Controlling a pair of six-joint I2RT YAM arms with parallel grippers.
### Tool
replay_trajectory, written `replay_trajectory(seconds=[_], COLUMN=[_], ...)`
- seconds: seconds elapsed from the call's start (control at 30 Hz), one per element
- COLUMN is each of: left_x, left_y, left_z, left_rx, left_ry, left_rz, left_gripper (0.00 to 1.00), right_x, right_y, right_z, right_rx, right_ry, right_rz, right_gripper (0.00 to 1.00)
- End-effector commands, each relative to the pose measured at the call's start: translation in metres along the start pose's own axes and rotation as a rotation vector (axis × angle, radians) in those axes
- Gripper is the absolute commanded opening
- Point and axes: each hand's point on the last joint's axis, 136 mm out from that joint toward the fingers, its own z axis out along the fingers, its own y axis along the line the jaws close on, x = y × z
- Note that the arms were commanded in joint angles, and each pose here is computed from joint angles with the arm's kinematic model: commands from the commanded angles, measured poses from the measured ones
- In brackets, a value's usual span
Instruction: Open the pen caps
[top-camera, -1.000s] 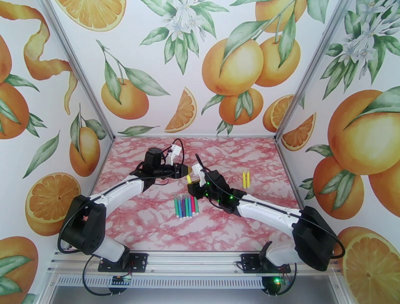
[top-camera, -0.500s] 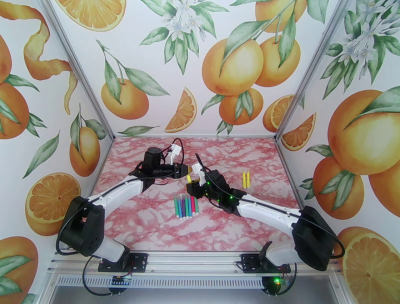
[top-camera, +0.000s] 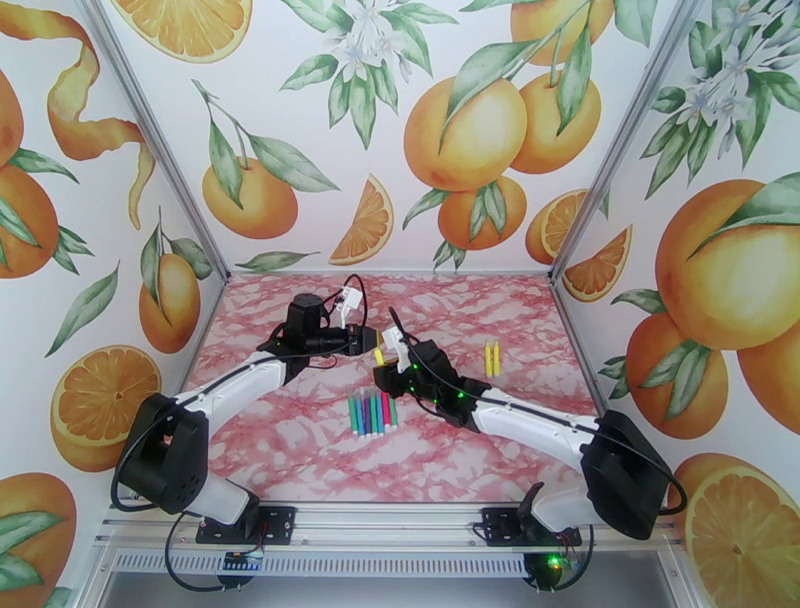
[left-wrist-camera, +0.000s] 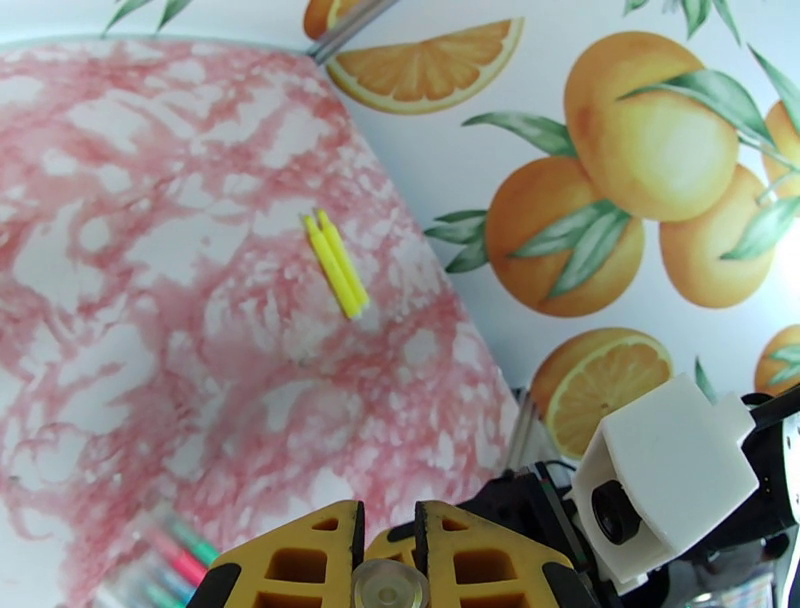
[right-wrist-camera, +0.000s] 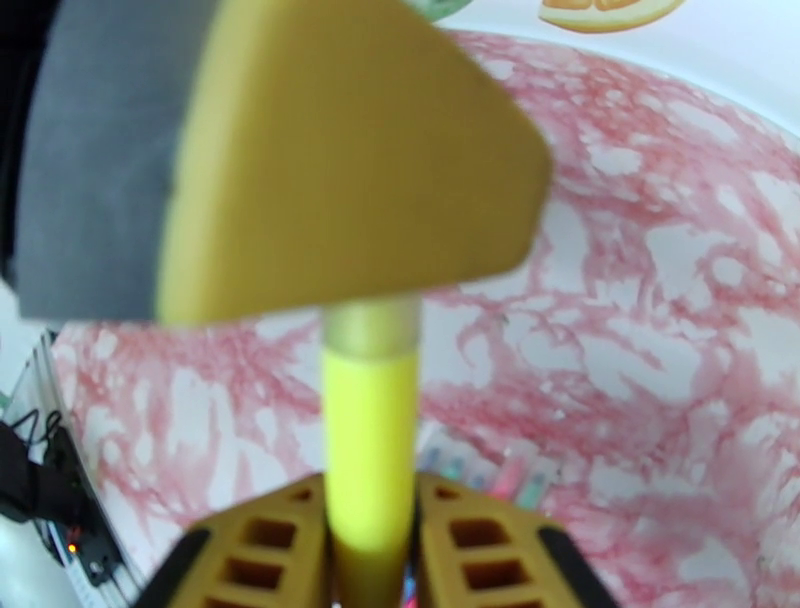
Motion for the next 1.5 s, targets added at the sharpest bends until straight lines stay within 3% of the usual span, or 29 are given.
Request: replay_trajectory(seconds=[0.0,0.3,1.47], left_x=[-0.016,-0.029,-0.069], left_y=[-0.022,-0.014,0.020], left_z=[-0.005,-0.012,-0.057], left_rx=[0.039,-0.034,-0.226], left_ry=[-0.038,-0.076,-0.281], left_rz=[0.064,0.072,0.010], left_gripper=[0.00,0.00,0.00], right_x=[-0.006,0.008,0.051], right_y=[0.007,-0.002,-0.024], right_z=[0.001,-0.001,-0.018], right_rx=[-0.026,0.006,0.072], right_ry=[-0.023,-0.006,0.036], right_rz=[-0.015,-0.027,-0.064], right_gripper=[0.19,0.08,0.01])
